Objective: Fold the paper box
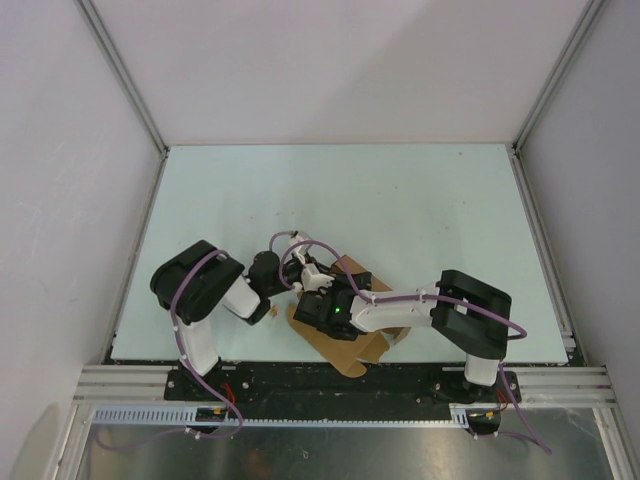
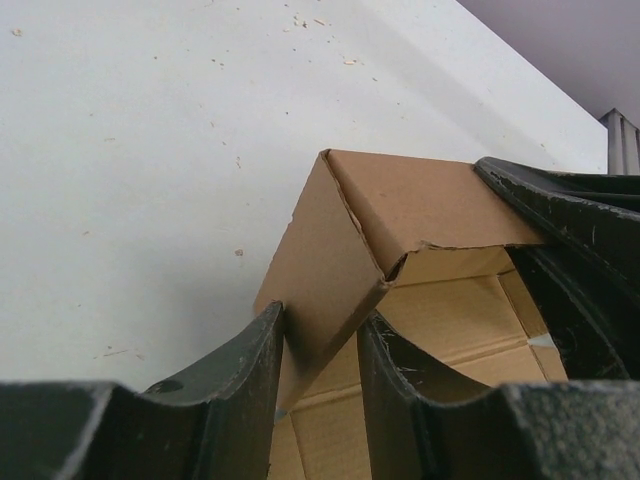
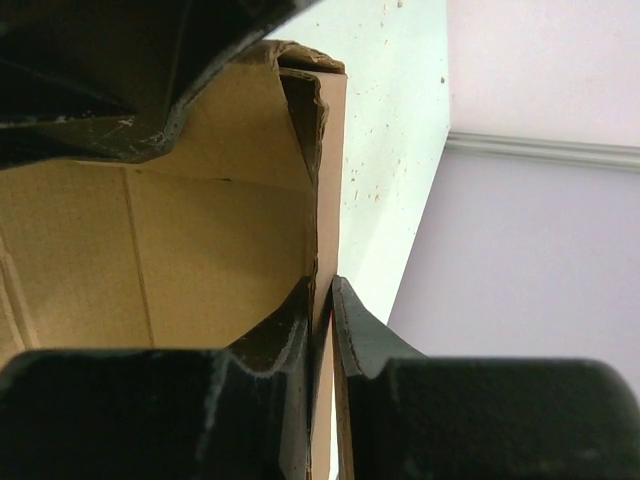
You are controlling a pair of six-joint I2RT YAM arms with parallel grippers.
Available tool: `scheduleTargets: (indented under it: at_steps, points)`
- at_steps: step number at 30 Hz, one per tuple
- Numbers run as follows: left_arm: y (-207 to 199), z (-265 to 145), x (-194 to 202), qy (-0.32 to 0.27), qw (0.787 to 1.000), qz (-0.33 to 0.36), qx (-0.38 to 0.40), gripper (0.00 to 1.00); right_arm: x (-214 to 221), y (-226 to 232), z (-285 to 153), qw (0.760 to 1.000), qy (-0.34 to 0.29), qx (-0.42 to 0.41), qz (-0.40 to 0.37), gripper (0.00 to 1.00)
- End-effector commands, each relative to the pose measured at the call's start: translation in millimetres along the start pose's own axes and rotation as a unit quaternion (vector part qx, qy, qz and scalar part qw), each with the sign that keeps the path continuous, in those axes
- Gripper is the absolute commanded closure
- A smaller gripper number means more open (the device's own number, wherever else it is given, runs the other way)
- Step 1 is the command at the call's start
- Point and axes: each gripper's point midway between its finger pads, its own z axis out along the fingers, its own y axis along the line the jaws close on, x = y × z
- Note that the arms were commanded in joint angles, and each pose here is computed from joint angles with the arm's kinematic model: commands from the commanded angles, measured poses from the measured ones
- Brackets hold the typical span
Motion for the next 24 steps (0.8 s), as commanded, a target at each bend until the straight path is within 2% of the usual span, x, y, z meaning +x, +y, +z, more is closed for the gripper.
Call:
scheduleTargets:
  at_steps: [1, 10, 24]
  points:
    - [-47.6, 5.4, -75.9, -0.152, 0.978, 0.115, 0.087, 0.59, -11.9, 56.8, -3.4, 0.990, -0.014, -0.130, 0.047, 0.85]
    - [-42.9, 6.4, -66.4, -0.149, 0.979, 0.124, 0.060, 0.56, -14.0, 58.5, -5.7, 0.989, -0.018, -0.140, 0.055, 0.85]
    - [-51.3, 15.8, -69.5, -0.166, 0.979, 0.114, 0.040, 0.62, -12.0, 63.6, -6.1, 0.987, -0.013, -0.151, 0.055, 0.85]
